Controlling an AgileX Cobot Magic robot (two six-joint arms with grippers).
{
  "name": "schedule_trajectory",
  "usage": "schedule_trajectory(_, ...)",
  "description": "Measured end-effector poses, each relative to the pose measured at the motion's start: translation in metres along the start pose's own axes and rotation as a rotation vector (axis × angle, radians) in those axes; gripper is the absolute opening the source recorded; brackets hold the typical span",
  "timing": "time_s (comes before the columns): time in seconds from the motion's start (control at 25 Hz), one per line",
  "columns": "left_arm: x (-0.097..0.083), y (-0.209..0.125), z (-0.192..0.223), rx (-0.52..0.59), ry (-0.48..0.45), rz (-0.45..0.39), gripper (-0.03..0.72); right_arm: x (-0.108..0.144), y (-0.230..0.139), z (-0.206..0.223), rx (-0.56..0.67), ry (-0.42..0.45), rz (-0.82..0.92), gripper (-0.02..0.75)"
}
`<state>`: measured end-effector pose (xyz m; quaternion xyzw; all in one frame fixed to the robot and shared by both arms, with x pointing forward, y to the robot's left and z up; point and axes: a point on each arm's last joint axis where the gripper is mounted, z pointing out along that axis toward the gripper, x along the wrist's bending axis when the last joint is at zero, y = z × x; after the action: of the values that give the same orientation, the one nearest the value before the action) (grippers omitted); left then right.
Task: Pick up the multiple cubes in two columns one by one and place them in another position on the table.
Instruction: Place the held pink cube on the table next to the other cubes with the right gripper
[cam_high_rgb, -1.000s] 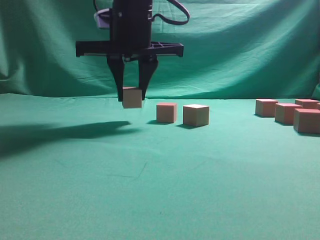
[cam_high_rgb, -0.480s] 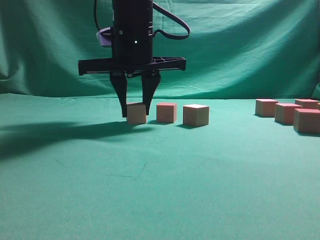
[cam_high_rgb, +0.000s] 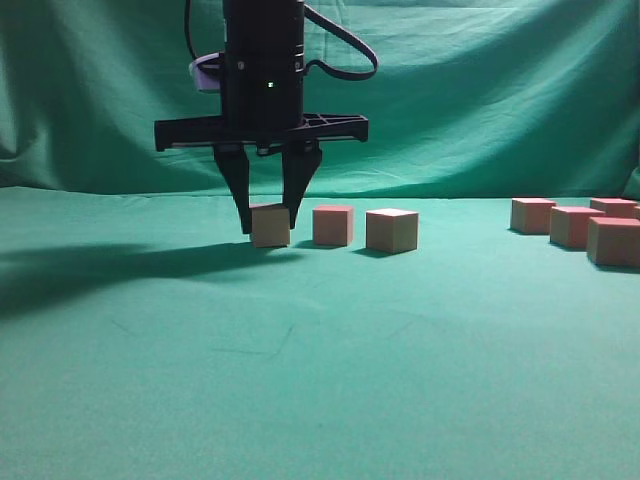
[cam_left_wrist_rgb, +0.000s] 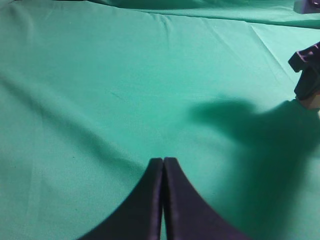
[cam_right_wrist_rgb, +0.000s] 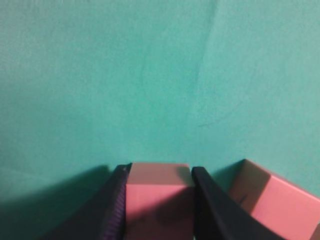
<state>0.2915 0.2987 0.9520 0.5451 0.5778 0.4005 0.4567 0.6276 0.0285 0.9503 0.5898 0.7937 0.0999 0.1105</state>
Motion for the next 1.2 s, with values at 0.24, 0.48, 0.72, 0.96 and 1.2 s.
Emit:
schedule_trajectory(0.24, 0.0, 0.0, 0.0, 0.0, 0.0, 0.0, 0.0, 0.0, 0.001, 0.0, -0.01, 0.005, -0.027, 0.314)
schedule_trajectory(0.48, 0.0, 0.0, 0.0, 0.0, 0.0, 0.0, 0.0, 0.002, 0.004, -0.001, -0.048, 0.023, -0.061, 0.34)
schedule_trajectory(0.72, 0.0, 0.0, 0.0, 0.0, 0.0, 0.0, 0.0, 0.0, 0.015, -0.01, -0.131, -0.008, -0.128, 0.448)
schedule_trajectory(0.96, 0.0, 0.0, 0.0, 0.0, 0.0, 0.0, 0.0, -0.003, 0.03, -0.033, -0.218, -0.031, -0.136, 0.555)
schedule_trajectory(1.2, 0.0, 0.0, 0.0, 0.0, 0.0, 0.0, 0.0, -0.018, 0.042, -0.132, -0.361, -0.006, -0.143, 0.555)
